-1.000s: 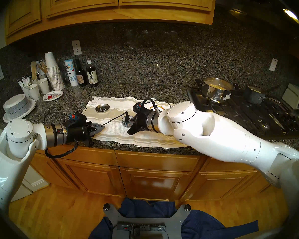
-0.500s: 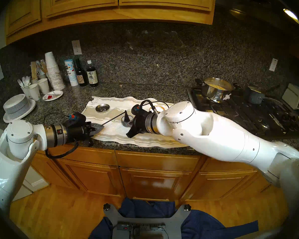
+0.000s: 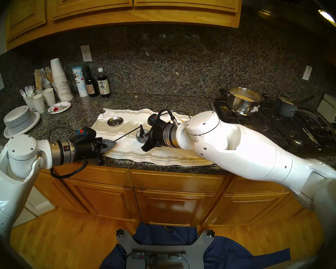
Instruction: Put out candle flame
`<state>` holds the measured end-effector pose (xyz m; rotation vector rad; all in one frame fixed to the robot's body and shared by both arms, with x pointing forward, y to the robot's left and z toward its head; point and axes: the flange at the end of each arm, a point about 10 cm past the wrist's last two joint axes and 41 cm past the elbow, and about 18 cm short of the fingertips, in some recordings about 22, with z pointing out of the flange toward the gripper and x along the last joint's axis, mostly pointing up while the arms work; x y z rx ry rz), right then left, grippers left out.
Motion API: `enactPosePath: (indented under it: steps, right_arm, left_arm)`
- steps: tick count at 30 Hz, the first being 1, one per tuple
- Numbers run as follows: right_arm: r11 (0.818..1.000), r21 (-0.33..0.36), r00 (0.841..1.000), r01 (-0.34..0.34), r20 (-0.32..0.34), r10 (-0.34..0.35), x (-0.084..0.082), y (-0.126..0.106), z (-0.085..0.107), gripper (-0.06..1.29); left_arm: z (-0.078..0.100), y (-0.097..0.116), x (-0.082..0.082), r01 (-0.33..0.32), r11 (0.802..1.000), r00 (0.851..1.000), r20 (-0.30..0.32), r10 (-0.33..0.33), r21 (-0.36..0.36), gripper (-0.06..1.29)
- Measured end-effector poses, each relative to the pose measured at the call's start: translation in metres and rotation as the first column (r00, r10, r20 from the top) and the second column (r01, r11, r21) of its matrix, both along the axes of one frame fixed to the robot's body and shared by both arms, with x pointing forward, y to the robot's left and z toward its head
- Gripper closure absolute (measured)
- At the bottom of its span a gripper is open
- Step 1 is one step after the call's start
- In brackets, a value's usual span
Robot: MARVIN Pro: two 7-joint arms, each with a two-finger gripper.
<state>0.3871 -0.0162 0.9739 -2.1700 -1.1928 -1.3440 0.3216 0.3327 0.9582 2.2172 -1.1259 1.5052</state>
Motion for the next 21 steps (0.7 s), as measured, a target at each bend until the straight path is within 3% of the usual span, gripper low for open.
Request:
enactPosePath:
  steps: [21]
  right_arm:
    - [0.999,-0.034,1.0,0.021,-0.012,-0.021,0.0066,0.0009,-0.0095,1.27]
  left_arm:
    - [0.0009,0.0012,0.0012,0.0,1.0,1.0,0.003,0.0,0.003,1.25]
